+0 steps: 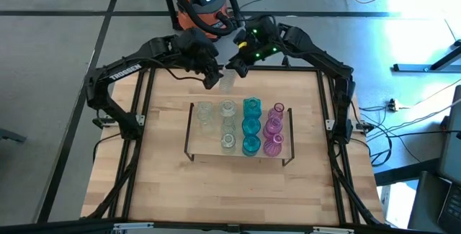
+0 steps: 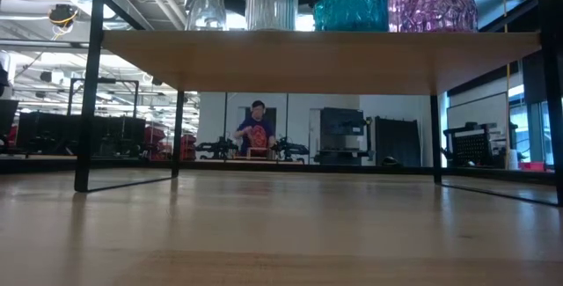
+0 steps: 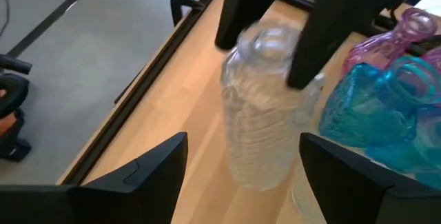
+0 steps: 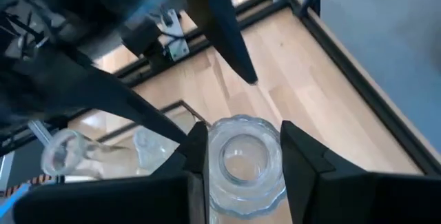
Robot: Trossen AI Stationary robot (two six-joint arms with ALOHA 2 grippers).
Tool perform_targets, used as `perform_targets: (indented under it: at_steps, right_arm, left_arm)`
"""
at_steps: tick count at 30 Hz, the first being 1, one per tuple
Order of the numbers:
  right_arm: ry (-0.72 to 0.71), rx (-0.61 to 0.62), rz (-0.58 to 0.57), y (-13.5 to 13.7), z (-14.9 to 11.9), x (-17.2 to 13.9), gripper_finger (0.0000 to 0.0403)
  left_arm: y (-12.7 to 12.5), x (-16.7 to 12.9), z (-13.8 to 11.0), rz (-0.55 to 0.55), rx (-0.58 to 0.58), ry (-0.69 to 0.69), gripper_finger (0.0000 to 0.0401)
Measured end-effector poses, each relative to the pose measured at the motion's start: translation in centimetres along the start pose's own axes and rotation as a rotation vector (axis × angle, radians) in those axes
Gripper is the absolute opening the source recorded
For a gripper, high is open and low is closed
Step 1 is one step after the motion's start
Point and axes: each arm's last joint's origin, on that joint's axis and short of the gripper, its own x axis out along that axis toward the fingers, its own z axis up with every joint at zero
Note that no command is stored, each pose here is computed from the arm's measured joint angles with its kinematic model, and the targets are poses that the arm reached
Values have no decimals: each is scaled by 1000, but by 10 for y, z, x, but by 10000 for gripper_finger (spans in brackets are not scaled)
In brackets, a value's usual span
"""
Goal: Sort vases onto shelf
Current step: Put the transparent vase on the shelf
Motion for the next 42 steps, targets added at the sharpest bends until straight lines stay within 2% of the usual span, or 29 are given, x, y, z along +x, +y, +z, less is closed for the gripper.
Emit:
perform_targets:
  at_steps: [5, 7, 9, 21, 29, 35, 38, 42]
  right_arm:
    - [33, 16, -23, -5, -6, 9, 87]
    - [28, 10, -40, -6, -6, 11, 19]
    - [20, 8, -50, -7, -6, 12, 1]
    - [37, 10, -117, -10, -9, 13, 2]
    - [161, 27, -299, -19, -22, 9, 1]
    - [230, 98, -349, -36, -30, 23, 4]
    - [343, 139, -431, -53, -50, 37, 23]
    - [500, 241, -486, -76, -86, 61, 88]
  left_arm:
    - [0, 0, 1, 2, 0, -14, 273]
    - [0, 0, 1, 3, 0, -14, 273]
    - [0, 0, 1, 2, 0, -12, 273]
    - [1, 0, 0, 13, -18, 3, 273]
    - [2, -1, -11, 54, -18, 104, 273]
    - [5, -3, -20, 109, -26, 200, 273]
    - [6, -5, -26, 148, -30, 257, 273]
    - [7, -7, -30, 163, -29, 303, 273]
